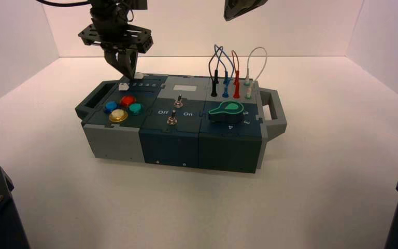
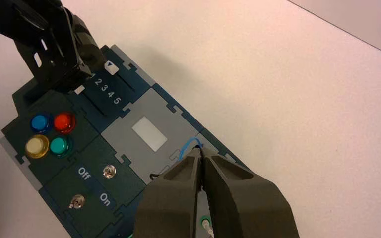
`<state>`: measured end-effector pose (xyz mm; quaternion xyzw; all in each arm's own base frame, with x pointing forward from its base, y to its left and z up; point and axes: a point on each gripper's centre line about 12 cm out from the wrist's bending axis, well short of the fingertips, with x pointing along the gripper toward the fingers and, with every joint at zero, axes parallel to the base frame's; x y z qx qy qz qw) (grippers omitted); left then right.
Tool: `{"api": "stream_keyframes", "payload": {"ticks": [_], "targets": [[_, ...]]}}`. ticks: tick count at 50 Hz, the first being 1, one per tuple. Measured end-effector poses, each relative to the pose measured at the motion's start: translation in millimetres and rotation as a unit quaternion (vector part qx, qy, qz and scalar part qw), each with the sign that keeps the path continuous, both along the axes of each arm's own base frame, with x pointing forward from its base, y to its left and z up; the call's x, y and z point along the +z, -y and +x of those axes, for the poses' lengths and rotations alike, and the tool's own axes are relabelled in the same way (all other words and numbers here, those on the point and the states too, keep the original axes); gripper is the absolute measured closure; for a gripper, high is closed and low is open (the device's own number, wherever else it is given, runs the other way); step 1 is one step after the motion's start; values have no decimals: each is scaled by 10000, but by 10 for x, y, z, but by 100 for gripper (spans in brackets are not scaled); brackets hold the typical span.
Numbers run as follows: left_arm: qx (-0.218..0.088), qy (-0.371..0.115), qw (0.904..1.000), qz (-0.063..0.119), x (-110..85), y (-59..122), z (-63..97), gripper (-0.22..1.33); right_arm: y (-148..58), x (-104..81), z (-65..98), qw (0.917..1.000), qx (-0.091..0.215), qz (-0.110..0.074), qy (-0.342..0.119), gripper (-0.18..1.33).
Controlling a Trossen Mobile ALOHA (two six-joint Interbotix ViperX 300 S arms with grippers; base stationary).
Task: Move the top slider to position 2.
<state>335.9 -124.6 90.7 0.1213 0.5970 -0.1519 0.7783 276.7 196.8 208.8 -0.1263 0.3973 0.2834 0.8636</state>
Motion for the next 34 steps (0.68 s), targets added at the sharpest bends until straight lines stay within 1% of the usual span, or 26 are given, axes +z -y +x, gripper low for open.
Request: {"api": "stream_keyframes", "payload": {"ticks": [6,9,11,12,15,16,23,28,34], "targets": [[99,-8,9999,23,29,-89,20,127,0,0,0,10000,0,0,0,129],[199,85,9998,11,108,-173,54,127,0,0,0,10000,6,-4,3,129],[222,92,9997,9,125,-191,53,127,0,0,0,10000,0,0,0,129],[241,152,9996,-5,184,-208,56,127,1,-1,-1,10000,0,-4,-6,129],[244,169,9996,-4,225,-217,50,127,1,-1,-1,10000,0,-4,-6,129],[234,182,9996,-12,265,-213,39,127,2,-4,-4,10000,-5,-9,-22,129],[214,228,9995,-21,375,-220,-16,127,4,-7,-7,10000,-21,-10,-50,129],[222,249,9994,-30,427,-250,-112,127,6,-16,-10,10000,-21,-27,-75,129],[215,314,9993,-52,483,-267,-184,127,4,-55,-11,9999,-36,-50,-153,129]]}}
